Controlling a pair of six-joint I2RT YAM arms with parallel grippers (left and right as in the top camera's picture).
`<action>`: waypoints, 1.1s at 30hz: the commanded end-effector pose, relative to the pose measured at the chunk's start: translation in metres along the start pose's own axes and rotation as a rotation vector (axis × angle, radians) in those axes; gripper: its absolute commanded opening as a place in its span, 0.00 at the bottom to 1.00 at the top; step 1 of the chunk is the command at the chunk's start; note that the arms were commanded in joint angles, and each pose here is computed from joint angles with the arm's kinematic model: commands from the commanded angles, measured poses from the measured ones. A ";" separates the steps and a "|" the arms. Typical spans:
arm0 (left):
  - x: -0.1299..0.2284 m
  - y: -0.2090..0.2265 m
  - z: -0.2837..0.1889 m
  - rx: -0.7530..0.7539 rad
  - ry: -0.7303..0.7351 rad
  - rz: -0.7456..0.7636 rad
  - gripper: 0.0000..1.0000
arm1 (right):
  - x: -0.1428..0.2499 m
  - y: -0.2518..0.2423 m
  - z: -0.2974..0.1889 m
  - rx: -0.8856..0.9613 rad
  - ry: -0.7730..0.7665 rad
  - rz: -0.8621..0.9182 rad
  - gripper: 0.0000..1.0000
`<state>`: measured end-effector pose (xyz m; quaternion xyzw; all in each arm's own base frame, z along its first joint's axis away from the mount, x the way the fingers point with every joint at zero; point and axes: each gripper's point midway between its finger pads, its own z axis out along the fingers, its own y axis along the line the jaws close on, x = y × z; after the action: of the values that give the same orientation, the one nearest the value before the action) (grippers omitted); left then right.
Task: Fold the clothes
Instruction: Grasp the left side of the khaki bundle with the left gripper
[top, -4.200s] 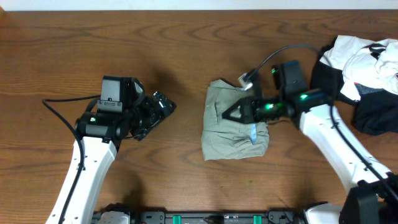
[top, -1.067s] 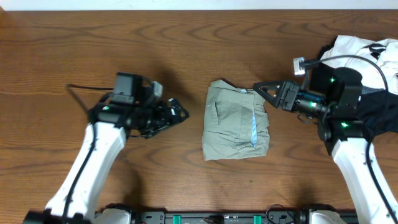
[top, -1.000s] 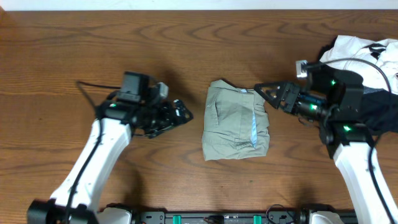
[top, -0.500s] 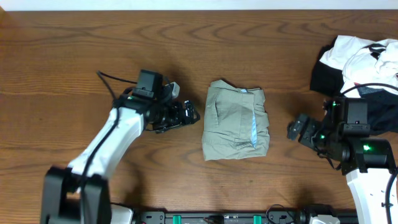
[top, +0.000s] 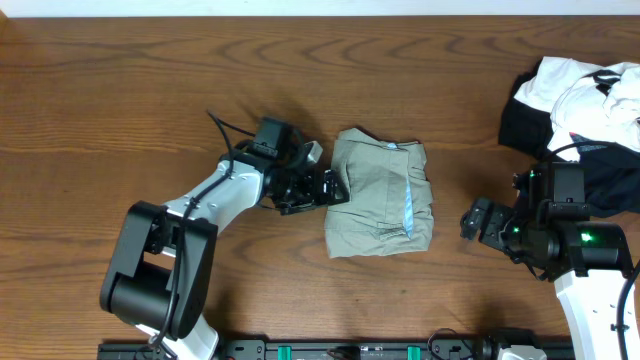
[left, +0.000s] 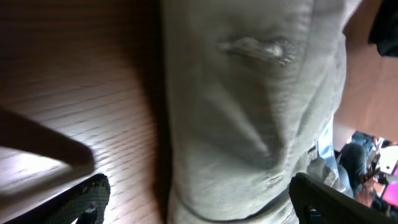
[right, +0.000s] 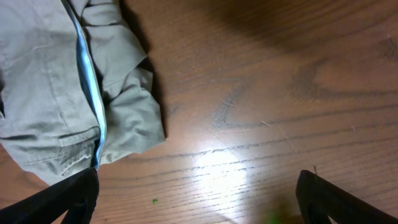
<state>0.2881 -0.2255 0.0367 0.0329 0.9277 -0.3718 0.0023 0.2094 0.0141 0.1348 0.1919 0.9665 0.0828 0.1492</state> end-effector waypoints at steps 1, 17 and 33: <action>0.005 -0.004 0.010 0.026 0.027 0.032 0.94 | 0.003 -0.004 0.002 0.017 0.010 -0.019 0.99; 0.004 0.006 0.027 0.027 0.045 0.020 0.94 | 0.009 0.001 0.001 -0.015 0.037 -0.017 0.99; -0.004 0.005 0.029 0.040 0.019 0.038 0.52 | 0.008 0.002 0.002 -0.017 0.033 -0.016 0.99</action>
<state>0.2920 -0.2448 0.0219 0.0547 0.9146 -0.4006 0.0006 0.2048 0.0185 0.1336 0.1876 0.9681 0.0927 0.1378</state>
